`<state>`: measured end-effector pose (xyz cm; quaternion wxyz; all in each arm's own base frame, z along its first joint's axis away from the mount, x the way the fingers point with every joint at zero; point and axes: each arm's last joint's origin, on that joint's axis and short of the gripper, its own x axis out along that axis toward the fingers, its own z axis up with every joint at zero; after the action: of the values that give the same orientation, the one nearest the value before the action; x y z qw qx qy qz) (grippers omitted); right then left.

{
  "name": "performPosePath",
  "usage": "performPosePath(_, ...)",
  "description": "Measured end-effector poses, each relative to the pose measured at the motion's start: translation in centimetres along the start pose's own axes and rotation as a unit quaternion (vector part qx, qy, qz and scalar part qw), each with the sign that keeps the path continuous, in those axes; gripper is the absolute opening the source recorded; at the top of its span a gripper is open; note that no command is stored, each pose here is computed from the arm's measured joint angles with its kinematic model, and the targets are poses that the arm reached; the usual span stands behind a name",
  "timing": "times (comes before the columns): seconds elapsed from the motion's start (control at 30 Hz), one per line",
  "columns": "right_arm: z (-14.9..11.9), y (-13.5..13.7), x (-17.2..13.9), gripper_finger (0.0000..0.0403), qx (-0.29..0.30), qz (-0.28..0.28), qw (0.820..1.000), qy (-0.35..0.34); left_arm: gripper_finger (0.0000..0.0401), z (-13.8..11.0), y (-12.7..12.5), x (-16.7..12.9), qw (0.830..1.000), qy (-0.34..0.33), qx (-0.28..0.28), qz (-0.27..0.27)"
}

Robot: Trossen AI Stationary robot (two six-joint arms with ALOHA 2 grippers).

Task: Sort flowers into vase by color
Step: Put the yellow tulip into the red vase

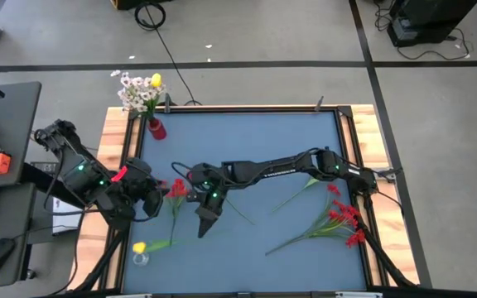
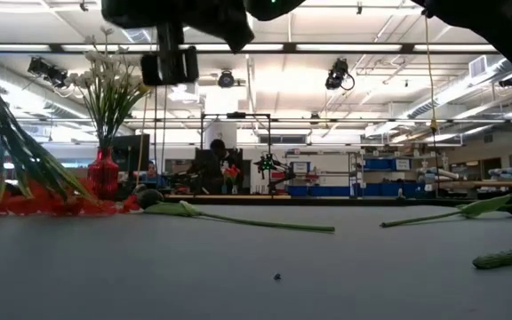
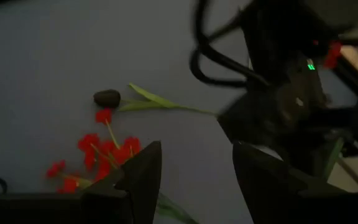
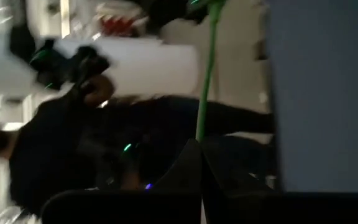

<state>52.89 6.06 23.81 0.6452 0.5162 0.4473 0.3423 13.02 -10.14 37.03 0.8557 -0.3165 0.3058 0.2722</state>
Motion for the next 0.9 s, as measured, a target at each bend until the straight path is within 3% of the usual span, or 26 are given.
performPosePath(0.1, 0.3, 0.8, -0.2, 0.0000, -0.029, 0.025, 0.999, -0.001, 0.0203, 0.3, 0.2, -0.2, 1.000, -0.022, -0.007, -0.004)
performPosePath(0.37, 1.5, 0.6, -2.8, 0.0000, -0.046, 0.026, 0.998, -0.026, 0.0203, 1.8, 1.7, -1.4, 0.993, -0.100, -0.047, -0.028)
performPosePath(0.6, 2.5, 2.0, -5.7, 0.0000, -0.116, 0.052, 0.990, -0.055, 0.0203, 2.8, 2.9, -2.3, 0.986, -0.144, -0.069, -0.046)
performPosePath(0.73, 3.5, 2.1, -7.4, 0.0000, -0.146, 0.038, 0.981, -0.122, 0.0203, 3.1, 3.1, -2.5, 0.981, -0.170, -0.073, -0.048)
performPosePath(0.9, 5.0, 1.2, -10.2, 0.0000, -0.126, -0.019, 0.959, -0.254, 0.0203, 3.7, 3.7, -3.0, 0.969, -0.232, -0.076, -0.049)
